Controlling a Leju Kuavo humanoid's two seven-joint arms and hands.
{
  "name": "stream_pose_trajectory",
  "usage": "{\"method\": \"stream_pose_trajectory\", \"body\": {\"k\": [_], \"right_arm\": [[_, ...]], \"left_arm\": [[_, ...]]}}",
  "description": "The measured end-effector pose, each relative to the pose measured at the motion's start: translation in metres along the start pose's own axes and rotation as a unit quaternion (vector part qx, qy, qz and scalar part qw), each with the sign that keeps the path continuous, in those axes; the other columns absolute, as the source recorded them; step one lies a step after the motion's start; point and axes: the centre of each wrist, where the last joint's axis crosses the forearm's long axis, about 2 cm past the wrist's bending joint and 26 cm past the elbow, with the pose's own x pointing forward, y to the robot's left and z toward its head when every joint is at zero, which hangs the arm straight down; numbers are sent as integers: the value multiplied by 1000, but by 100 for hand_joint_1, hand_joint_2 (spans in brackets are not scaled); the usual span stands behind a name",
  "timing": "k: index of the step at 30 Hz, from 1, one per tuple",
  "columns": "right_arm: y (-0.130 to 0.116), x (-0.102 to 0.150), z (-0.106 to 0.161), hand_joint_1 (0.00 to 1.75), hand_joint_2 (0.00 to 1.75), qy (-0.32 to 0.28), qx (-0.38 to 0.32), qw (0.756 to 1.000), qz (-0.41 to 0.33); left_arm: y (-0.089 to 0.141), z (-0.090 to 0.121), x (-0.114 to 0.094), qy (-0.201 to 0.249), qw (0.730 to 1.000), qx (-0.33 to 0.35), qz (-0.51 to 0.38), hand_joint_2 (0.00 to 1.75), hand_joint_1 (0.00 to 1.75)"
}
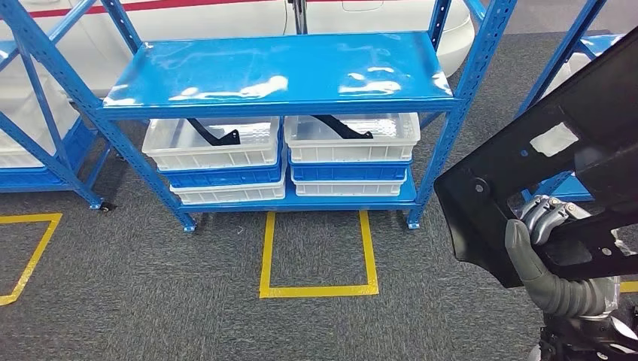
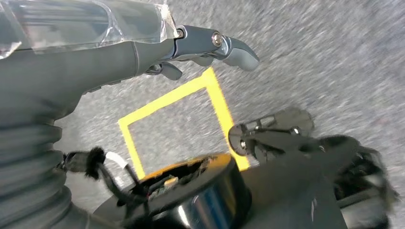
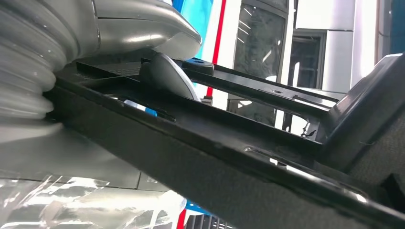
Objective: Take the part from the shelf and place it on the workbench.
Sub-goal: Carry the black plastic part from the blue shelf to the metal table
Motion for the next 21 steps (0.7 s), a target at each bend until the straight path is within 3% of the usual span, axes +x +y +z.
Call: {"method": "stream_pose_trajectory", "body": {"k": [21], "right_arm": [[0,0,1,175,175,2,0,1000,1]], "left_arm": [[-2,0,-2,4,1000,0,0,175,0]]}}
